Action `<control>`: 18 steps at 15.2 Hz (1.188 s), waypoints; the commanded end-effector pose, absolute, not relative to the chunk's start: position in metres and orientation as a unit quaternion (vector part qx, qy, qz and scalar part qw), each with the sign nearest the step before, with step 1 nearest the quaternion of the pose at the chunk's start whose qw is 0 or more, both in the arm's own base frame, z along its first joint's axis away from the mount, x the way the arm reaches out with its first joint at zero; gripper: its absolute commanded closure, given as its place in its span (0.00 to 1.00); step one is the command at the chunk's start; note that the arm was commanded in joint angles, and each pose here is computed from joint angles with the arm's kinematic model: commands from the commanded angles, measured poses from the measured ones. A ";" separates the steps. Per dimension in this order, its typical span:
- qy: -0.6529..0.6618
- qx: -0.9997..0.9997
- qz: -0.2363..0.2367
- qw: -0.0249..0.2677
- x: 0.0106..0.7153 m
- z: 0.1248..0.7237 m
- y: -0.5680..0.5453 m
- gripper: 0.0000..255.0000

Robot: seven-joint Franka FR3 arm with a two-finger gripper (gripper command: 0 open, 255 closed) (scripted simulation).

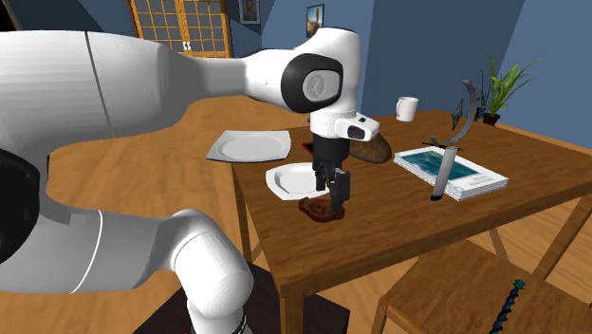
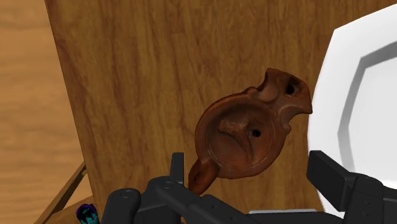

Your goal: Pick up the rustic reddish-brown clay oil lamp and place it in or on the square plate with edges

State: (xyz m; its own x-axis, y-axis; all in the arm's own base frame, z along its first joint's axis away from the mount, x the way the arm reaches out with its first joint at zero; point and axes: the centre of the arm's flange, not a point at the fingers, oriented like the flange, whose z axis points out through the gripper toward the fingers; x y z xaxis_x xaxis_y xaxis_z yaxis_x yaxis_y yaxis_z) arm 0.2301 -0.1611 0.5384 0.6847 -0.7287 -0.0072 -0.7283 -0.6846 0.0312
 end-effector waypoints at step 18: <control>-0.397 0.918 -0.009 0.013 0.230 0.520 -0.162 1.00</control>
State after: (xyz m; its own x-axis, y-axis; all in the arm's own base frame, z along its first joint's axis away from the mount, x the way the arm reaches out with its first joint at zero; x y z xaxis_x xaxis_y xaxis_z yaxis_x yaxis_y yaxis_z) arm 0.2295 -0.1620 0.5201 0.6839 -0.7296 -0.0063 -0.7291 -0.6837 0.0315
